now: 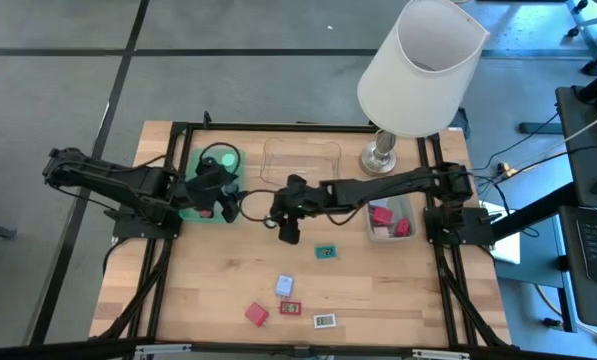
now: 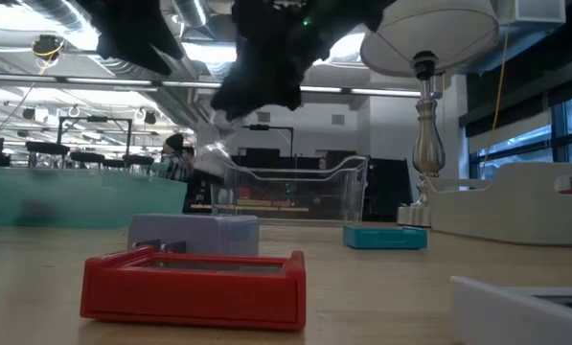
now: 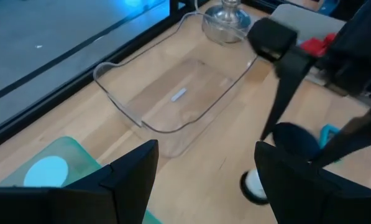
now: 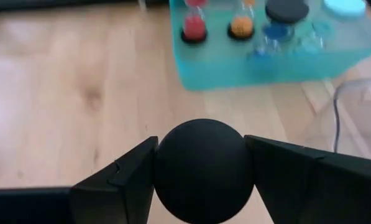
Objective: Pick & Place Office items
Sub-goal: Put the black and white hourglass into the green bin
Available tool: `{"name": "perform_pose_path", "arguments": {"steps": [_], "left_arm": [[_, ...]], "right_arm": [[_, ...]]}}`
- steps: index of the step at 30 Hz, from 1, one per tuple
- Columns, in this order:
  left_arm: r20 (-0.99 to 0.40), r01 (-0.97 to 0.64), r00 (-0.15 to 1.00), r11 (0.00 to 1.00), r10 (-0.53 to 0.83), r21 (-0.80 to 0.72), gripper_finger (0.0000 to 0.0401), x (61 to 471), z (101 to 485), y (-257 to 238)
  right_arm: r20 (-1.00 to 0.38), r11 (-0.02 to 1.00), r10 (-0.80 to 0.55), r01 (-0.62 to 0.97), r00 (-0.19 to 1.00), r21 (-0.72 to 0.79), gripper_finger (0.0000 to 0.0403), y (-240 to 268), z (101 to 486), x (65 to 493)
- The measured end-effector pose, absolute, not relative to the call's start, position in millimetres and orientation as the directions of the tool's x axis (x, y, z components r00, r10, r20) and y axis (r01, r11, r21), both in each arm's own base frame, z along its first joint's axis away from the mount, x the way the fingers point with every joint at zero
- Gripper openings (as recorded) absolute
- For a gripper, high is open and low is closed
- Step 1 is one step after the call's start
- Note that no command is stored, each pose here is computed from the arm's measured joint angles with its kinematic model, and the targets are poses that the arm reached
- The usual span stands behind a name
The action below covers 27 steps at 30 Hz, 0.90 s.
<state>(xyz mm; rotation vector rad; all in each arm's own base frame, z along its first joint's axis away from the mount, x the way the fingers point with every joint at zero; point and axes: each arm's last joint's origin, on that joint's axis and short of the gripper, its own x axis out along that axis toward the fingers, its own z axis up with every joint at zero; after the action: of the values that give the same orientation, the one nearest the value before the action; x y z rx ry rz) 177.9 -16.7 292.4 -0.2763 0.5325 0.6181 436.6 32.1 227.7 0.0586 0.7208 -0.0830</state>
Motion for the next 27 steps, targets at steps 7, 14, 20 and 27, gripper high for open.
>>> {"name": "perform_pose_path", "arguments": {"steps": [7,14,20,27], "left_arm": [[-0.535,-0.607,0.704,0.787,0.468,-0.111,0.0265,168.5,298.0,-15.0],[-0.529,-0.605,0.710,0.787,0.466,-0.119,0.0265,167.0,299.5,-14.7],[-0.530,-0.604,0.710,0.788,0.464,-0.120,0.0265,167.2,299.4,-14.8],[-0.530,-0.604,0.710,0.788,0.464,-0.119,0.0265,167.3,299.4,-14.8]], "right_arm": [[-0.696,0.995,-0.060,0.102,0.715,0.019,0.0222,32.2,205.4,450.0],[-0.713,0.991,-0.102,0.135,0.694,-0.011,0.0222,31.0,203.1,448.5],[-0.760,0.987,-0.121,0.159,0.638,-0.023,0.0222,30.3,198.2,443.1],[-0.766,0.983,-0.145,0.178,0.626,-0.041,0.0222,29.7,197.4,442.0]]}}
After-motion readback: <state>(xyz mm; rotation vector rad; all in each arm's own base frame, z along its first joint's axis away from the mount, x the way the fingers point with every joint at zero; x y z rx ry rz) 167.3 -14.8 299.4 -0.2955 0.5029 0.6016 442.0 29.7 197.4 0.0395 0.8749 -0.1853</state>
